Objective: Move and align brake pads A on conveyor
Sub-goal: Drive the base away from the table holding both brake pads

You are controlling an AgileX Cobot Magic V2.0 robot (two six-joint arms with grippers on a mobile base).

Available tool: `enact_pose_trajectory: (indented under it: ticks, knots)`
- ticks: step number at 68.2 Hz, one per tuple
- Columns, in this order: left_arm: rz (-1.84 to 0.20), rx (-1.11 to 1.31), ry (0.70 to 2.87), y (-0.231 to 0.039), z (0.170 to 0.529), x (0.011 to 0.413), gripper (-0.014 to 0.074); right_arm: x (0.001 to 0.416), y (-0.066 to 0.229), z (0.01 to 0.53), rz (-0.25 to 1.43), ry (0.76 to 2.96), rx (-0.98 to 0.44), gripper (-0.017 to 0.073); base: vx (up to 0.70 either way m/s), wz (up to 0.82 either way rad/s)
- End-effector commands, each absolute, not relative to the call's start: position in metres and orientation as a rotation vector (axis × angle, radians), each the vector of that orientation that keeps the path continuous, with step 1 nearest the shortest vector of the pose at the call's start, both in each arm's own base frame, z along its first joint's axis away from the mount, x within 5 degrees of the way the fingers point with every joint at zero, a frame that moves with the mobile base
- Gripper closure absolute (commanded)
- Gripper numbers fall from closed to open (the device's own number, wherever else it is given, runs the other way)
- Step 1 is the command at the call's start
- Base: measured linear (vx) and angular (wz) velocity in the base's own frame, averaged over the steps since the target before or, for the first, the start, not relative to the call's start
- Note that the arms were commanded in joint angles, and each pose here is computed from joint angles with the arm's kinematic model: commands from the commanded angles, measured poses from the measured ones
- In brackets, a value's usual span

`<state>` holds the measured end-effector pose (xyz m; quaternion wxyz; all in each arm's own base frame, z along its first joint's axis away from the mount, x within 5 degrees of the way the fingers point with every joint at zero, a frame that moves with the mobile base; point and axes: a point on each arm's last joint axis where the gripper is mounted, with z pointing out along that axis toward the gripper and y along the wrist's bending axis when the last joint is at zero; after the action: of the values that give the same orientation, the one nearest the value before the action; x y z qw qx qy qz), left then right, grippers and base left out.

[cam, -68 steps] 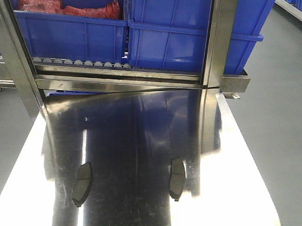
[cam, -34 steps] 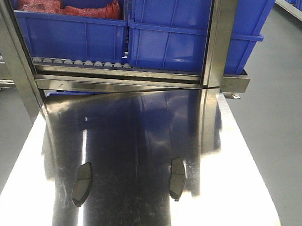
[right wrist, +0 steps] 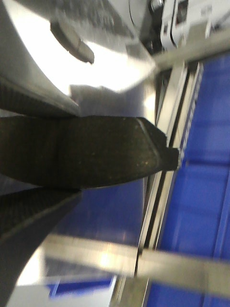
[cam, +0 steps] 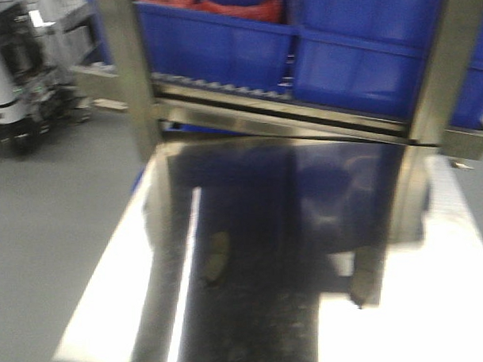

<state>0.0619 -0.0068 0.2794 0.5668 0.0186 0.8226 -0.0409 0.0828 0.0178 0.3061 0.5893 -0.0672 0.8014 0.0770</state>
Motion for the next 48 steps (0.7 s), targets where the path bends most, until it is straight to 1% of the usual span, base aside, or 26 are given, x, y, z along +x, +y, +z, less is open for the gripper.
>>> enact_pose_trajectory:
  ticks: [1,48]
  knots:
    - [-0.107,0.035,1.814,-0.007,0.297,0.0643,0.0599,0.0836,0.0188,0.3238,0.185,1.744,-0.171,0.0566,-0.17,0.81]
    - [-0.107,0.035,1.814,-0.007,0.297,0.0643,0.0599,0.0837,0.0188,0.3239,0.185,1.743,-0.171,0.0566,-0.21,0.8]
